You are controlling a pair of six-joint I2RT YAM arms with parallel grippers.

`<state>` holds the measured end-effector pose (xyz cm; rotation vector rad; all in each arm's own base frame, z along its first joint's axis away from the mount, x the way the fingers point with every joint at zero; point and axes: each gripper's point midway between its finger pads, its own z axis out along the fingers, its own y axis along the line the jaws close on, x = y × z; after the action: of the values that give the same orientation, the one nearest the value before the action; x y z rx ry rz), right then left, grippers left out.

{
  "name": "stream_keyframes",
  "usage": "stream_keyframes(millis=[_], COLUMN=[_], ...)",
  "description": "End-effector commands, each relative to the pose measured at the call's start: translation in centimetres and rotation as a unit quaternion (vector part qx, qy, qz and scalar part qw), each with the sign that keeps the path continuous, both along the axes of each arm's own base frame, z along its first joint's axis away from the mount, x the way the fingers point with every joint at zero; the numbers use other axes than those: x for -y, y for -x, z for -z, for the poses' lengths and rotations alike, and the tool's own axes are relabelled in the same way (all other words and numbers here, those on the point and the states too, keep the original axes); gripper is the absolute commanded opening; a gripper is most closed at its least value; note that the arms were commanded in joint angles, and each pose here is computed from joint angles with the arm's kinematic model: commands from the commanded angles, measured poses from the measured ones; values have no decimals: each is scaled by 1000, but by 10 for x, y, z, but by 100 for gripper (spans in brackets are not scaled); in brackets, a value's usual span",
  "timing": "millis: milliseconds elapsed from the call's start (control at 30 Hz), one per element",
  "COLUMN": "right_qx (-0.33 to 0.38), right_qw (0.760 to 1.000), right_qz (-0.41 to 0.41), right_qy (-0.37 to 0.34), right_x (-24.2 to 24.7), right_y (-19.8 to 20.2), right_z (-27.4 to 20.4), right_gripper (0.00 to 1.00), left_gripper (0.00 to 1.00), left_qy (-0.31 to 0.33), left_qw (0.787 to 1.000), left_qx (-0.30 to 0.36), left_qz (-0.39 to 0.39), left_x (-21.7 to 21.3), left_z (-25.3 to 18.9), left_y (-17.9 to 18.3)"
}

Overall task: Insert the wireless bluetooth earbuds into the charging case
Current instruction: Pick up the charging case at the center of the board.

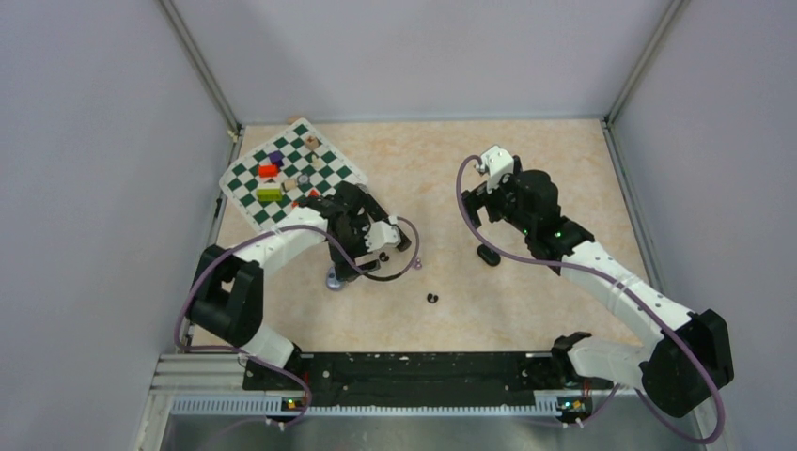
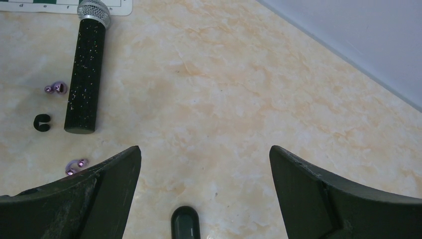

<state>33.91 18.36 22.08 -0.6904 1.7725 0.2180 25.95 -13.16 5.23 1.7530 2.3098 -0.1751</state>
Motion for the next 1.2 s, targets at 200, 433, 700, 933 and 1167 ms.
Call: stream_keyframes(millis=[200, 433, 700, 933, 1167], right_qx=[25, 23, 23, 21, 22], right_qw=[1000, 1000, 1000, 1000, 1000], right_qz=[-6, -8, -8, -8, -6], right_qy=[-8, -7, -4, -3, -4], right_x=[-6, -7, -7, -7, -6], right_y=[-2, -3, -4, -4, -4], right_z=[-14, -12, -10, -9, -11], right_gripper=[99, 99, 99, 99, 99], left_gripper=[99, 97, 97, 93, 85], left_qy=[-9, -21, -9, 0, -6], left_qw=[990, 987, 990, 991, 992], left_qx=[14, -38, -40, -39, -55], left_qz=[140, 155, 134, 124, 110], left_x=[-44, -51, -45, -43, -45], left_z=[-4, 10, 19, 26, 34], left_y=[21, 27, 23, 26, 30])
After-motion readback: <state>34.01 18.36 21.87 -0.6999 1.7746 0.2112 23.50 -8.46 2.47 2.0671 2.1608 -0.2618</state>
